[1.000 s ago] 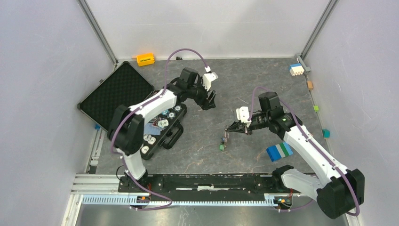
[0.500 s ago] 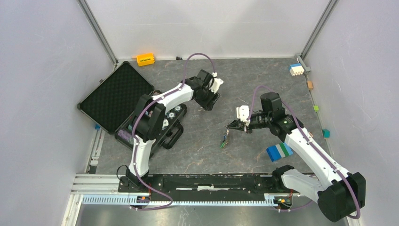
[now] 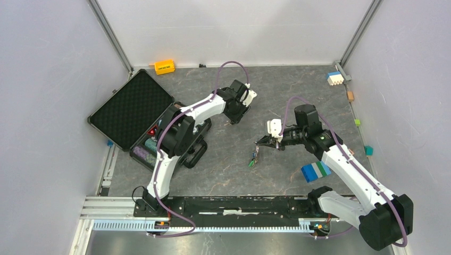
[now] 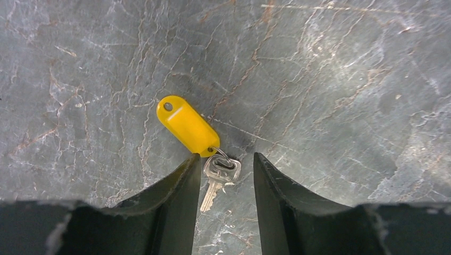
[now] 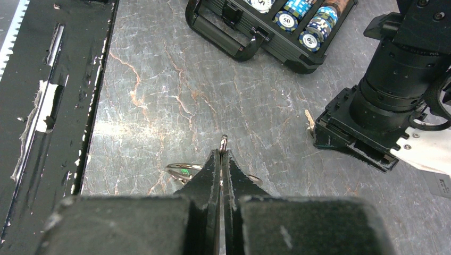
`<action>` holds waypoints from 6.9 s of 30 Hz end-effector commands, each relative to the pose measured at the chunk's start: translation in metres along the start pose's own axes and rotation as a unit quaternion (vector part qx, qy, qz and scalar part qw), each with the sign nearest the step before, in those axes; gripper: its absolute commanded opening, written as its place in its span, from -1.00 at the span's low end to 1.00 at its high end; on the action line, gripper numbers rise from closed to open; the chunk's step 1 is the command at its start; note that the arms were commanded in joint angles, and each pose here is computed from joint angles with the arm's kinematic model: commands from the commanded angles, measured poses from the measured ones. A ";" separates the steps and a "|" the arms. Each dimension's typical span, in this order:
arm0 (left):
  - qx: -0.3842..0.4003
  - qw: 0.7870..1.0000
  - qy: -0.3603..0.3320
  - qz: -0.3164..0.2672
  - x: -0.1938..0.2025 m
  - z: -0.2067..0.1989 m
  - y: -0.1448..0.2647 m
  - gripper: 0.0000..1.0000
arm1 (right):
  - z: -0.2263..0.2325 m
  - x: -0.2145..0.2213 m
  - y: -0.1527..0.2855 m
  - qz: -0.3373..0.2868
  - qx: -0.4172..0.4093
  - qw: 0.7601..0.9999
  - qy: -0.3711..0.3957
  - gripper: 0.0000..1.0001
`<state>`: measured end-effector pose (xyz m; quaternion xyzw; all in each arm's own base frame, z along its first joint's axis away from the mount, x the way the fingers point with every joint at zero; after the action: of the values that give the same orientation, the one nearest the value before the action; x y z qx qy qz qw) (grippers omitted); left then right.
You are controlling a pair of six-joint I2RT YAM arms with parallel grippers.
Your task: Put the keys on the keyring
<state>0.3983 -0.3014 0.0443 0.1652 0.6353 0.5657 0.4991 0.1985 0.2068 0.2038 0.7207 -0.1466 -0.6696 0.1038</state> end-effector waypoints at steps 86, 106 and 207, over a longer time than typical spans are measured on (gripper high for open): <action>0.109 0.978 -0.152 -0.093 0.065 -0.099 0.084 -0.08 | 0.003 -0.005 0.001 -0.009 -0.018 0.999 0.031 -1.00; 0.027 0.978 -0.197 -0.057 0.079 -0.099 0.058 -0.24 | 0.003 -0.004 0.002 -0.008 -0.015 0.999 0.028 -1.00; 0.049 0.980 -0.180 -0.067 0.073 -0.103 0.077 -0.83 | -0.001 0.003 0.001 0.004 -0.009 1.000 0.023 -1.00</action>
<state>0.2546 -0.2762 0.0549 0.2382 0.5825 0.4857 0.6067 0.1970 0.2033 0.1934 0.7200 -0.1494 -0.6666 0.1221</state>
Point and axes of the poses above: each gripper's point midway between its finger pads, its own y axis back along the fingers, its own z axis along the line the jaws close on, x = y × z, the point moved 2 cm from there along y, back along the fingers, and after that the axes turned 10 degrees about -y, right-handed, at the moved point
